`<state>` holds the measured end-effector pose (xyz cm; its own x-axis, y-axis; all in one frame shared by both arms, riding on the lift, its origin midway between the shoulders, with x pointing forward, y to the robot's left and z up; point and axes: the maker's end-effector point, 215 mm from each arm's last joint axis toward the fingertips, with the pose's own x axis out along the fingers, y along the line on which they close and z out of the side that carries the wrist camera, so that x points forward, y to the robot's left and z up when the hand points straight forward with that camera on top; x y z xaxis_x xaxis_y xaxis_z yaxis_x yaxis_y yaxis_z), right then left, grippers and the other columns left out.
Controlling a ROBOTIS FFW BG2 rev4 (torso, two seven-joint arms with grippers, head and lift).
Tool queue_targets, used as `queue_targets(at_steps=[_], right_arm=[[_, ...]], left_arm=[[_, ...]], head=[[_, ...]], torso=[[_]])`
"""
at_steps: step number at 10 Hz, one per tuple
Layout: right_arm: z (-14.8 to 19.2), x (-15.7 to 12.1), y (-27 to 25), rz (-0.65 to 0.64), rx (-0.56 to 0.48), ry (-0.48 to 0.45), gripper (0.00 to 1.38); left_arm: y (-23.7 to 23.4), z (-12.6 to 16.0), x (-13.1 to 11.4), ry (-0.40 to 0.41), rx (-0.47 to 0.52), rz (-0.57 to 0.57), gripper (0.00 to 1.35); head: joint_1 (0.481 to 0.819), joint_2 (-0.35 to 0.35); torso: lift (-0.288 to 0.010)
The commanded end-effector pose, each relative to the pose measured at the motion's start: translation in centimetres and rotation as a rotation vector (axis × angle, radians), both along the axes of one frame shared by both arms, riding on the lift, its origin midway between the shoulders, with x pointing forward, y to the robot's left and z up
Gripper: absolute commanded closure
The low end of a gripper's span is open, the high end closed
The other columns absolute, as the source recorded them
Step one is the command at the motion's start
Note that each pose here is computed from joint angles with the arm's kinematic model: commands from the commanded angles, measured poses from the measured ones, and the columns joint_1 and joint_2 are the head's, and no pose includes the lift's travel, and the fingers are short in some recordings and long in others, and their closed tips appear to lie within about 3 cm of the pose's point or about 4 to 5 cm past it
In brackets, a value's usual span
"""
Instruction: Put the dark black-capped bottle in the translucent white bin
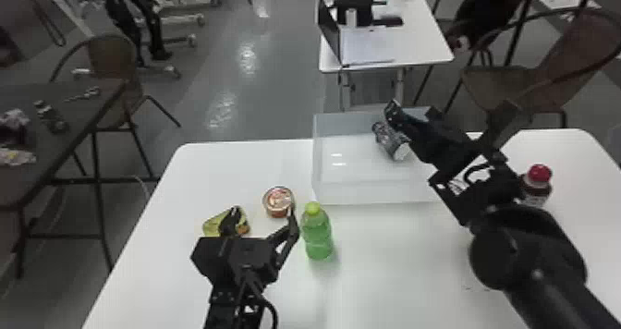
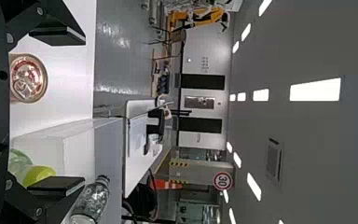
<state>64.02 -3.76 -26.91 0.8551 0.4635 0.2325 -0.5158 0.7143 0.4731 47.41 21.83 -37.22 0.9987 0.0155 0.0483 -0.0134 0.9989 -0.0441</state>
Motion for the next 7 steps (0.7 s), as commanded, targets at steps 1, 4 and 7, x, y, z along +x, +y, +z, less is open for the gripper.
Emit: queue_targets(at_steps=[1,4,7], right_arm=[[3.1,-3.6,-2.5,-0.053,-0.073,-0.063,0.07],[-6.0,-12.5,-12.5,-0.299,-0.223,0.097,0.09],[-11.9,-18.2,-15.8,-0.354,-0.443,0.201,0.09]], left_arm=[[-0.3,0.2,0.1,-0.005,-0.003,-0.002,0.23],[-0.2,0.3,0.0,-0.01,-0.007,0.002,0.23],[0.1,0.1,-0.4,-0.009,-0.008,0.009,0.23]], head=[[0.687,0.177],[0.695,0.123],[0.695,0.042]], torso=[[-0.038],[-0.038],[-0.038]])
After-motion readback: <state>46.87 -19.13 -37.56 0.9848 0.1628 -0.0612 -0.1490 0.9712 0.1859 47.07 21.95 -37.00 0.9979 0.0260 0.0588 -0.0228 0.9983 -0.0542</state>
